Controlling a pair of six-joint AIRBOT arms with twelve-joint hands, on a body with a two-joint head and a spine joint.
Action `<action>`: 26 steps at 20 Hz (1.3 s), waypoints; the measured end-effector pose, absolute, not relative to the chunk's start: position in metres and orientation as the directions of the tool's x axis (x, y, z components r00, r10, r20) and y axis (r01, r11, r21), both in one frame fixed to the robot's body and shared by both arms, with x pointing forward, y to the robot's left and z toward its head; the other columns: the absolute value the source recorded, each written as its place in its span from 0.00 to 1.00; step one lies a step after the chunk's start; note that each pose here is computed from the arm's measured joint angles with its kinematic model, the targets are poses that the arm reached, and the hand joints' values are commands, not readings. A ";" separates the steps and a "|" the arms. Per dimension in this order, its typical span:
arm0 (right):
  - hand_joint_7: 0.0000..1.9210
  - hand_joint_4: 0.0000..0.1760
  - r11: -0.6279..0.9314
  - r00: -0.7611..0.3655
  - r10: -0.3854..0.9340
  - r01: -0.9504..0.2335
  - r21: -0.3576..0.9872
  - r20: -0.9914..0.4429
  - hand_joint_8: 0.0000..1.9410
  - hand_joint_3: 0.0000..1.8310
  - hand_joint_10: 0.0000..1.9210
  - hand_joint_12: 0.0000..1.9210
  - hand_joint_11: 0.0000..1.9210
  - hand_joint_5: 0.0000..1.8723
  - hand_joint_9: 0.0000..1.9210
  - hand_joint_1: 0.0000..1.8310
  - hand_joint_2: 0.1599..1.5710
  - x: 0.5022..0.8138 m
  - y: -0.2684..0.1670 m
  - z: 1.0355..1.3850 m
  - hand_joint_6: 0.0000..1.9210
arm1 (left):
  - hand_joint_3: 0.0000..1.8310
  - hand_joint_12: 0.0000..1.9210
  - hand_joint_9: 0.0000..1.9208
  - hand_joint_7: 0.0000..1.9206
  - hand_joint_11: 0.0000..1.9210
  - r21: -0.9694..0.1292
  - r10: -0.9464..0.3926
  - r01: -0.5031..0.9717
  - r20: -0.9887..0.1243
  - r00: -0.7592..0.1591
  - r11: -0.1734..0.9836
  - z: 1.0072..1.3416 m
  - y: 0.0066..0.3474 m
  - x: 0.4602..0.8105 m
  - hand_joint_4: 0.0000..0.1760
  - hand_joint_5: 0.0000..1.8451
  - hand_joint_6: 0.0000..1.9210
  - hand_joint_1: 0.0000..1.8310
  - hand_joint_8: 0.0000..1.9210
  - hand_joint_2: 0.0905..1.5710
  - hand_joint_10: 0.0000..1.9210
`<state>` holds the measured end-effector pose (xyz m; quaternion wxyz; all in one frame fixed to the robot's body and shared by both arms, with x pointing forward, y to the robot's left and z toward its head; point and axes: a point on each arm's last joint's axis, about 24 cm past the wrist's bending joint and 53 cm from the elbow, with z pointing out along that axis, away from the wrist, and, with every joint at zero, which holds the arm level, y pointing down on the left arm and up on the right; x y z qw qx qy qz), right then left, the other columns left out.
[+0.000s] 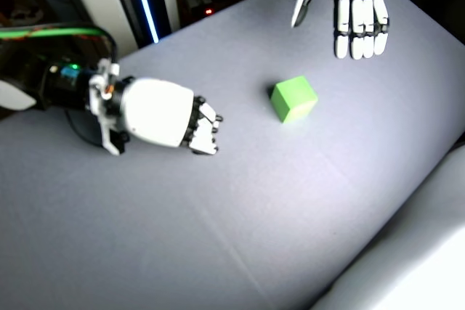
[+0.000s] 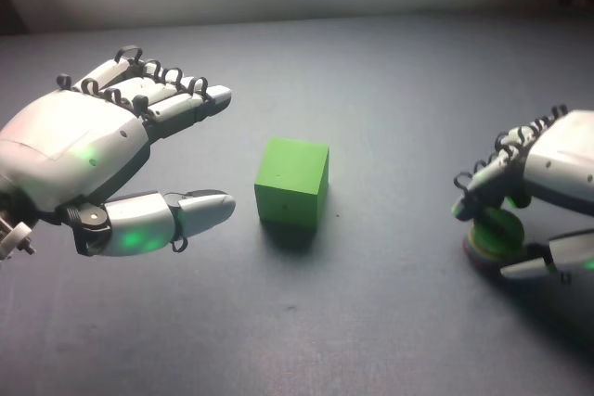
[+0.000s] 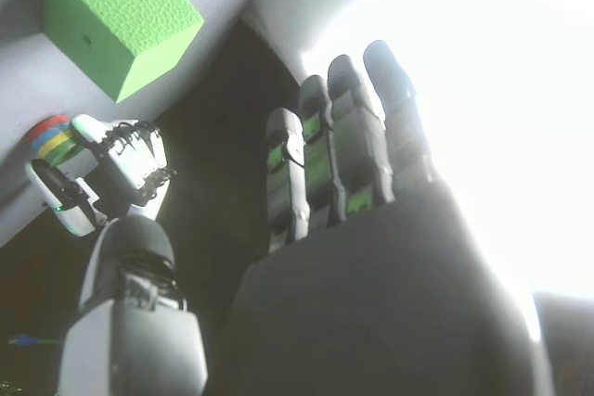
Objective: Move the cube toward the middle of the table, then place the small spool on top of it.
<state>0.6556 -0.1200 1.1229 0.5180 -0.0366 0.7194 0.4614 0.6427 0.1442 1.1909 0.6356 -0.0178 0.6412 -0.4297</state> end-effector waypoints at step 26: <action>0.60 0.00 0.403 -0.346 0.527 -0.702 0.587 -0.776 0.44 0.00 0.48 0.76 0.38 0.61 0.51 0.69 0.63 0.702 -0.016 1.224 0.32 | 0.01 0.27 0.14 0.16 0.02 -0.624 -0.638 0.384 -0.762 -0.108 0.680 1.174 0.215 0.633 0.00 0.18 0.00 0.00 0.01 0.82 0.01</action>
